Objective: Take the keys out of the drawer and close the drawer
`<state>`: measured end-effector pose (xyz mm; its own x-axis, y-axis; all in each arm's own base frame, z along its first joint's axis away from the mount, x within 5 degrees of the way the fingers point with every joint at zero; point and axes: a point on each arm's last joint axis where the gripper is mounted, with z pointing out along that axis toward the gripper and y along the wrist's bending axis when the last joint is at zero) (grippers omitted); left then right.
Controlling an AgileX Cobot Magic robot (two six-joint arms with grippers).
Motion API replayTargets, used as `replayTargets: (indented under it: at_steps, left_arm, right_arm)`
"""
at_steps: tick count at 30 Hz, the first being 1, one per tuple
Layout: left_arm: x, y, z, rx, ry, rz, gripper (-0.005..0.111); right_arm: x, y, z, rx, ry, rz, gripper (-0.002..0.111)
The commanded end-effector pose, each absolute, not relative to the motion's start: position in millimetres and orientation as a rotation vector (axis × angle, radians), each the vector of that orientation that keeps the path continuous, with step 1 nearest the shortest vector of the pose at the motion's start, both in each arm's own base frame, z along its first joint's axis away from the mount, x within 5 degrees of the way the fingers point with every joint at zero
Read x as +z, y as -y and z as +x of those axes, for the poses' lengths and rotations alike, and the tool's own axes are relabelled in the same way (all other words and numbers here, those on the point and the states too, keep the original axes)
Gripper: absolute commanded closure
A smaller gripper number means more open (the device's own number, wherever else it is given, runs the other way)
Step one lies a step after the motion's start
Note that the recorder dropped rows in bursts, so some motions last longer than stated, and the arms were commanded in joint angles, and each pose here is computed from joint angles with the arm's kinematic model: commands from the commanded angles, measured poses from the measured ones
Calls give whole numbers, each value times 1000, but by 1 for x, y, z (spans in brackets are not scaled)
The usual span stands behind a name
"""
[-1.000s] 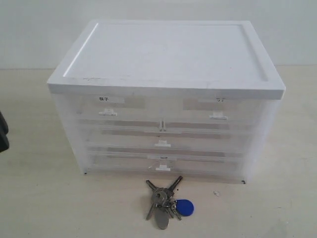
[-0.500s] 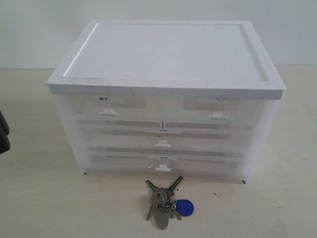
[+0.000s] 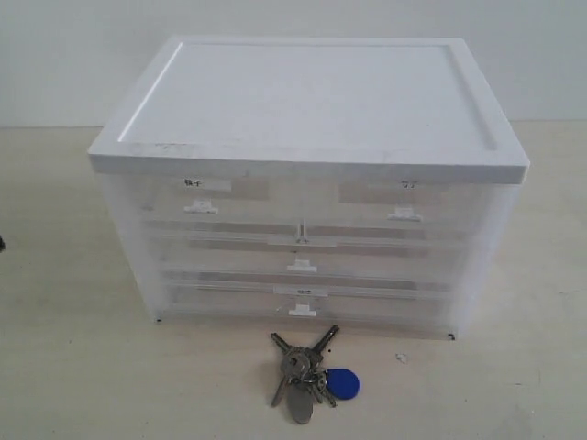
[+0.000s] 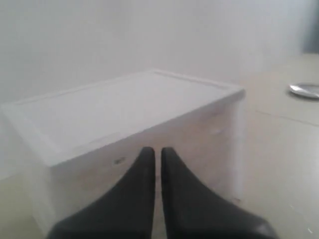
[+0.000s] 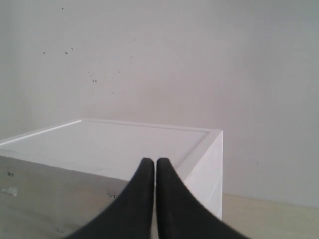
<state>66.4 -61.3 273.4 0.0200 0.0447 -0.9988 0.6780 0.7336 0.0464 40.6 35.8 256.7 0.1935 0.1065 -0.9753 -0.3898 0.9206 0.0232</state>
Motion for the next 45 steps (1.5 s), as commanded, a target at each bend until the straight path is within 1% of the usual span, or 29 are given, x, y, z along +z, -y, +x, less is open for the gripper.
replayTargets:
  at_steps: [1,9,15,20,22,25,27,28,45]
  left_arm:
    - [255,38,64,-502,-1396,330,102]
    - [235,9,54,-231,-1326,26,102]
    - [227,-1,54,-93,-1331,-91,102]
    - [215,-3,56,-15,-1461,-84,102]
    - [211,-3,56,37,-1510,-41,102]
    - [197,-3,56,180,-1664,106,102]
    - [188,-4,55,204,-1766,145,102]
    - [187,-4,54,203,-1775,145,102]
    - [187,-4,54,187,-1775,124,102]
  right_arm:
    - [257,-36,40,352,-1330,-252,108]
    - [257,-36,40,352,-1330,-252,108]
    - [257,-36,40,348,-1331,-258,108]
    - [257,-36,40,349,-1331,-257,108]
    - [257,-36,40,349,-1331,-257,108]
    - [257,-36,40,349,-1331,-257,108]
    - [257,-36,40,349,-1331,-257,108]
    - [257,-36,40,349,-1331,-257,108]
    - [257,-36,40,349,-1331,-257,108]
